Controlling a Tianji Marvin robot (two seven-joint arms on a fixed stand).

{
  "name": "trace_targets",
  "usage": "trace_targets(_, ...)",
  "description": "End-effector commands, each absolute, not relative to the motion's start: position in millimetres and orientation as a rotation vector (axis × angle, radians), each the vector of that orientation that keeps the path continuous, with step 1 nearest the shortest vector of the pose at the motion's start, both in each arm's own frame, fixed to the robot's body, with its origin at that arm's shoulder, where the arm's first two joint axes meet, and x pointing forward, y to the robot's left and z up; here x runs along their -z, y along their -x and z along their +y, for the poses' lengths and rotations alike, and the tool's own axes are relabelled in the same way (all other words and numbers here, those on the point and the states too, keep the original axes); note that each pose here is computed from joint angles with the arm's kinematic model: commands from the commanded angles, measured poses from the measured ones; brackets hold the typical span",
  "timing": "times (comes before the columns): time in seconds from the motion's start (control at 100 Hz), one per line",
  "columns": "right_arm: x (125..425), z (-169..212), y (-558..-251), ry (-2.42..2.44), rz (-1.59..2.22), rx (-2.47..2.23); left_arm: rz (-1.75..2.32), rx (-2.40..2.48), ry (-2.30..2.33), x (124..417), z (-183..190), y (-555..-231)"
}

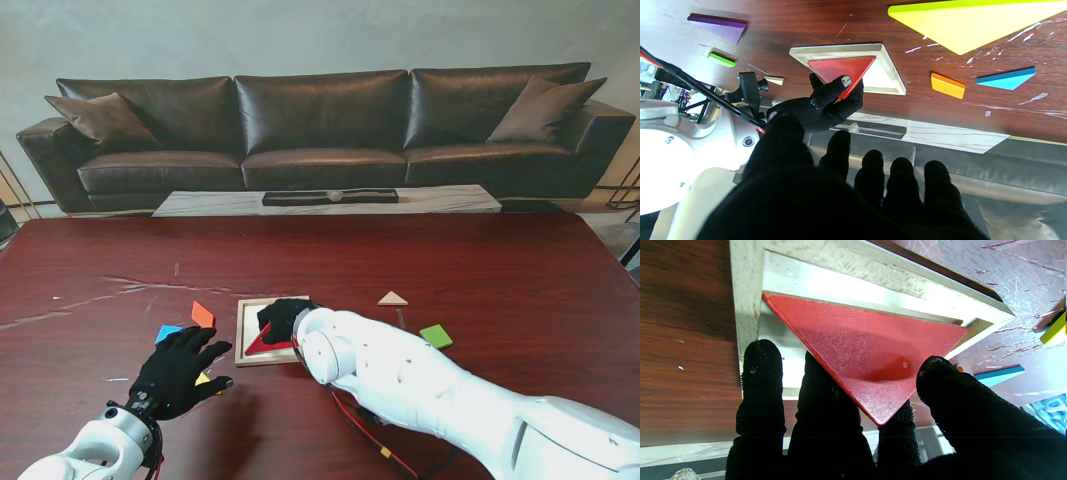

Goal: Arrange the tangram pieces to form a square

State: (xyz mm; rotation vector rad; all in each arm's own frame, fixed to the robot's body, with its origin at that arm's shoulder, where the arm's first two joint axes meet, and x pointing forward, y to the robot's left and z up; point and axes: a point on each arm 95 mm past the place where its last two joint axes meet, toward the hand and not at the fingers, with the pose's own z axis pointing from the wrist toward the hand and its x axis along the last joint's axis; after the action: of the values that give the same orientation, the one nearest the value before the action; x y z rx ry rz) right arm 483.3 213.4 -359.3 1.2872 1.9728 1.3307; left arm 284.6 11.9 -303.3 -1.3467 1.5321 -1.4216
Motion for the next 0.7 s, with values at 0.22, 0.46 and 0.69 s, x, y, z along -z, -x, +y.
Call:
trace_targets(0.22,372.7,205.0,-477.6,-1.312,1.983,-1.271,1.530,1.425,1.351,305.0,9.8,-284.4)
trace_targets(0.46,371.4,205.2,-480.2,-1.311,1.963,-1.279,1.530,1.428,1.355,305.5,8.5,-285.0)
trace_targets(0.69,375.3,204.7,-480.0,-1.329,1.966,-1.271,1.528,1.426,1.358,305.5,8.5,-284.7)
